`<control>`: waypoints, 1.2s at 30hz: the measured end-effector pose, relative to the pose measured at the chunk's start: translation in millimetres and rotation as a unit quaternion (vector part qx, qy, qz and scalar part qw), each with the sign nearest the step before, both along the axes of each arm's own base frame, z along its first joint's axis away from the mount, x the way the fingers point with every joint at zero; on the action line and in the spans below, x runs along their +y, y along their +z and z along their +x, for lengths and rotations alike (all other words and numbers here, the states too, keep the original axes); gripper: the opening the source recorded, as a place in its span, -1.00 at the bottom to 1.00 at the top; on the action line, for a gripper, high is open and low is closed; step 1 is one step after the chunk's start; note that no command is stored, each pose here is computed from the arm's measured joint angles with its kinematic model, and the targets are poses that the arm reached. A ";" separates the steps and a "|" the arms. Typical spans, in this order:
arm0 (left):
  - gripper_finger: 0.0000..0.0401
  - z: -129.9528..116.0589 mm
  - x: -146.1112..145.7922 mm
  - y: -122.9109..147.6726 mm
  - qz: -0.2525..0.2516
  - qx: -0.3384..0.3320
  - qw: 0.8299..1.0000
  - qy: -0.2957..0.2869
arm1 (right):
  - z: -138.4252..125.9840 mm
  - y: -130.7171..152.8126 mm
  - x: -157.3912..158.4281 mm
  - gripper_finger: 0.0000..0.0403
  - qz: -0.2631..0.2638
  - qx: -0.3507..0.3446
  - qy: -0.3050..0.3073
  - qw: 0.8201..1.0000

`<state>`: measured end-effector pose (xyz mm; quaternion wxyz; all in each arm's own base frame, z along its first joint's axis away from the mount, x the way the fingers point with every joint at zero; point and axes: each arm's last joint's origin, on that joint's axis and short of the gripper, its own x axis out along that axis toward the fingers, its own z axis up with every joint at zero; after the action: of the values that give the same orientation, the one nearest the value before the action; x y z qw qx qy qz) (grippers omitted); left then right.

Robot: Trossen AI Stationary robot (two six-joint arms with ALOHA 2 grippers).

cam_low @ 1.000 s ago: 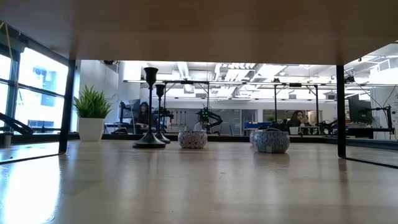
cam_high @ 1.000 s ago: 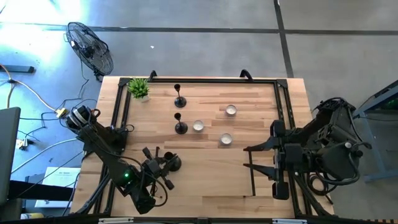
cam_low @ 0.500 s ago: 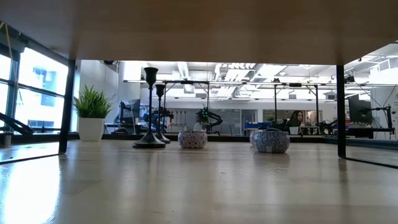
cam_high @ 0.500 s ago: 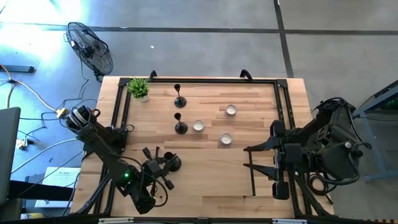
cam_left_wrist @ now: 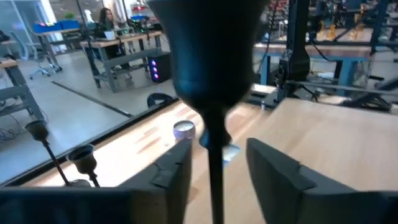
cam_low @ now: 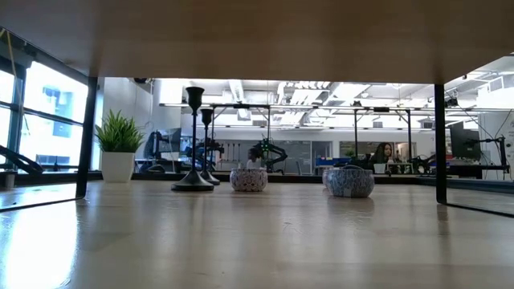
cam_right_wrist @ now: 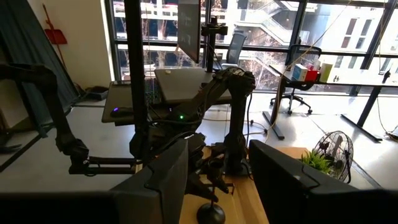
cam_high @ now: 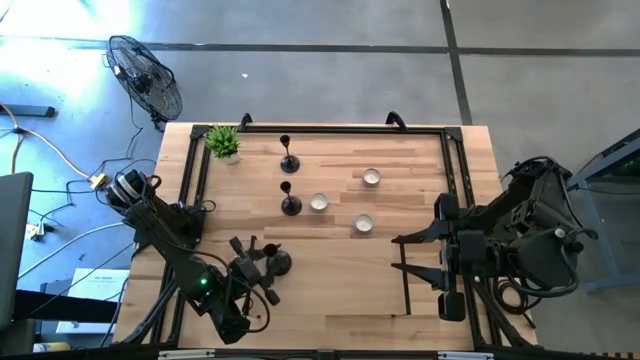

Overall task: Pick & Place candle stick holders
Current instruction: Put the red scented candle on the shelf

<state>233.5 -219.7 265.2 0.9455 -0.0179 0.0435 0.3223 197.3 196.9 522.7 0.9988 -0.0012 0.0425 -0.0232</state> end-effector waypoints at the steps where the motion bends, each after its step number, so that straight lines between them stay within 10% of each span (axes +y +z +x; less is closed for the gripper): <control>1: -0.13 0.1 -0.2 -0.3 -0.004 0.004 1.000 -0.004 | -0.1 0.0 0.1 -0.18 0.000 0.000 0.000 1.000; 14: 0.48 -1.1 1.0 3.2 -0.005 0.019 1.000 -0.016 | 0.0 0.0 0.0 -0.18 0.005 0.000 0.000 1.000; 36: 0.60 -8.1 6.9 18.9 -0.020 0.056 0.996 -0.059 | 0.0 0.0 0.1 -0.18 0.006 0.000 0.001 1.000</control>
<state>225.4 -212.8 284.1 0.9584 -0.0161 0.1036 0.2656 197.3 197.0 522.7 0.9988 0.0045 0.0424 -0.0224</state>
